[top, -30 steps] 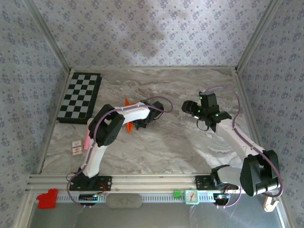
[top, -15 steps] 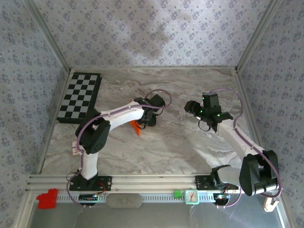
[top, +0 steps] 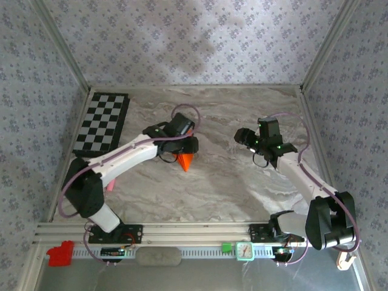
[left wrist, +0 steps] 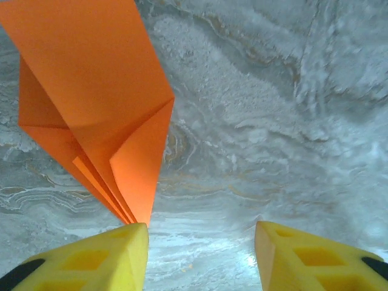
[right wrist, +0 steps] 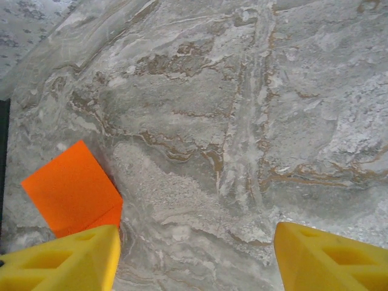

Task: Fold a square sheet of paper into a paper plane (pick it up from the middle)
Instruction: Turn over the paper at the center of the table, then fold the wing for the fifth time at the center of the table.

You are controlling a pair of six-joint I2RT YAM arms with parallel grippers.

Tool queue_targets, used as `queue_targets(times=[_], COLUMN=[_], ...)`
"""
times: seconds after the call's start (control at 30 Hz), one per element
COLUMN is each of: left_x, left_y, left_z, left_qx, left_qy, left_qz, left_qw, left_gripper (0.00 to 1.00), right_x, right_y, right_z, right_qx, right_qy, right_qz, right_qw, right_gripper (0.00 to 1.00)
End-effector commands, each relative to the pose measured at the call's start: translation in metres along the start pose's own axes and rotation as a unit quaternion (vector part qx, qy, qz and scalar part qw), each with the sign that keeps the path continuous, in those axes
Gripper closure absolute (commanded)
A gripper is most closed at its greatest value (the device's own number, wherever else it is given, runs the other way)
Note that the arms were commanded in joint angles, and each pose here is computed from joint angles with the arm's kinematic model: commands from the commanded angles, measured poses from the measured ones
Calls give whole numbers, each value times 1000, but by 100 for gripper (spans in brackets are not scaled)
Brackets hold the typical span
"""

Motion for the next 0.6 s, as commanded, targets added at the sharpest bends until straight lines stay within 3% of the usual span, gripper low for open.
queue_targets(times=[0.0, 0.27, 0.43, 0.57], left_x=[0, -5, -5, -4], left_y=[0, -10, 11, 16], left_z=[-13, -49, -72, -84], left_qx=[-67, -94, -26, -13], left_qy=[15, 52, 47, 52], left_qz=[63, 84, 88, 86], left_qw=[996, 991, 995, 995], left_gripper=[50, 57, 63, 64], right_x=[-7, -14, -17, -18], right_y=[5, 14, 16, 18], right_z=[-7, -18, -22, -24], right_qx=[18, 25, 27, 29], right_qy=[13, 30, 35, 39], right_qz=[7, 11, 13, 16], right_qw=[1000, 999, 999, 999], right_gripper=[30, 30, 30, 30])
Point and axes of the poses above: each hand's point on the last joint's axis, 136 mm out from that joint toward the fingers, its own z axis back along the fingers, its own y axis along the line the jaws close on, x = y × z, the point moved 3 cm from there along z, back along the fingers, and after that the axes turned 8 degrees about z, right-handed, at the moved point
